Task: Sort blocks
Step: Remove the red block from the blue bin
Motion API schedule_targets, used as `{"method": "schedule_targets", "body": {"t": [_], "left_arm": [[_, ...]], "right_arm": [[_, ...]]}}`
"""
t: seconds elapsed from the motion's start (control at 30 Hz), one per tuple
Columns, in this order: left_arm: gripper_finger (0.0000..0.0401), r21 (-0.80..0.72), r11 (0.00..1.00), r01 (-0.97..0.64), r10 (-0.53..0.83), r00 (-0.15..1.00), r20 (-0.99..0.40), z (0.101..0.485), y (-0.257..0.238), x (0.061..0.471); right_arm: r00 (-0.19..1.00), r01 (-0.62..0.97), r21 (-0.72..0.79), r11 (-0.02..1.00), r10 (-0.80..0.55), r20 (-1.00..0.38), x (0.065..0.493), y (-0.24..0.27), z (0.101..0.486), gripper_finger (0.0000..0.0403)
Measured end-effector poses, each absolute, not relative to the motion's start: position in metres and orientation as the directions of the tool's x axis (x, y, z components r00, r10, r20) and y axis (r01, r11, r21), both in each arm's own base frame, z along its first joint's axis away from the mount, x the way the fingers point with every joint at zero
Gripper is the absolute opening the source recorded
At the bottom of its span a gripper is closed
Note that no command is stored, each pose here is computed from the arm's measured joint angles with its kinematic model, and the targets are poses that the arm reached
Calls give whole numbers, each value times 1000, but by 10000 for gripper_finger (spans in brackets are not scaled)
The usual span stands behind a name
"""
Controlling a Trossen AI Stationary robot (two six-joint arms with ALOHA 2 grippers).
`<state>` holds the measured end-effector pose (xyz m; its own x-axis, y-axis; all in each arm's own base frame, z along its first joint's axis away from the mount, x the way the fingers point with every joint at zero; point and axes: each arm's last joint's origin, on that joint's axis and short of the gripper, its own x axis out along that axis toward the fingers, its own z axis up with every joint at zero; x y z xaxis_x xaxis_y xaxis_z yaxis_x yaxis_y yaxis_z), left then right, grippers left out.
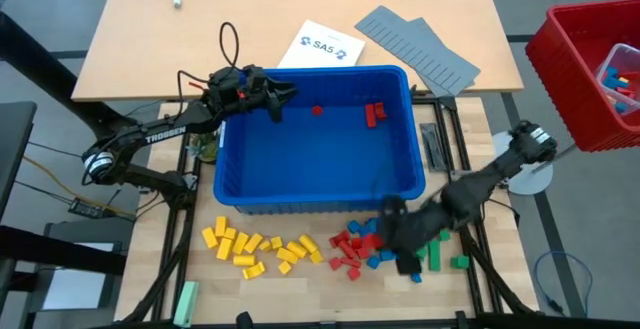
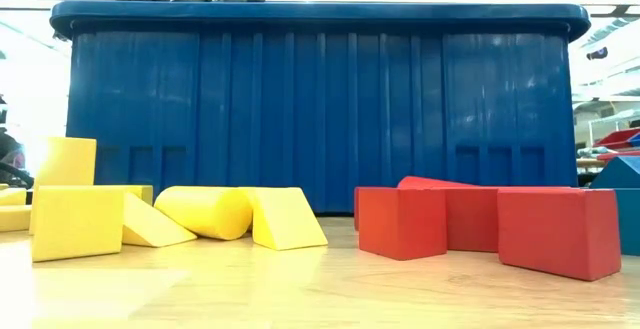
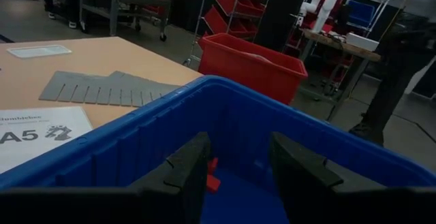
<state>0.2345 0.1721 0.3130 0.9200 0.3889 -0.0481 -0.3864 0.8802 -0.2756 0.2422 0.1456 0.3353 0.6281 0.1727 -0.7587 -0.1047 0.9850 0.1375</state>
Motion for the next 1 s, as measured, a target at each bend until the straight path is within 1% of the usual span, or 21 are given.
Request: {"method": "schedule_targets", "body": {"t": [0.17,0.3,0.4,0.5,0.63,0.8,0.87,1.0], "left_arm": [[163,-275,880,-386,389,920,-48,313,172,234],[163,-275,880,-386,389,920,-48,313,172,234],[163,-275,880,-387,389,920,-48,313,172,234],[163,-275,880,-386,389,920,-48,313,172,234],[163,-275,880,-386,389,920,-48,313,172,234],[163,-275,880,-387,389,920,-47,313,172,234],[163,-275,880,-387,389,920,-48,313,172,234],[163,-275,880,-387,390,920,-48,313,172,234]], "right_arm": [[554,-128,1,992,73,-830,259,181,292,117],[495,-140,-92,986,-11,-869,278,197,251,120],[464,-115,-117,986,-51,-884,293,199,226,132],[438,-81,-119,990,-72,-896,301,197,212,151],[455,-30,-92,995,-69,-888,307,194,212,185],[474,-37,-70,997,-44,-880,301,189,228,230],[496,-46,-24,999,2,-868,295,186,244,242],[593,-34,70,997,77,-801,279,177,291,253]]}}
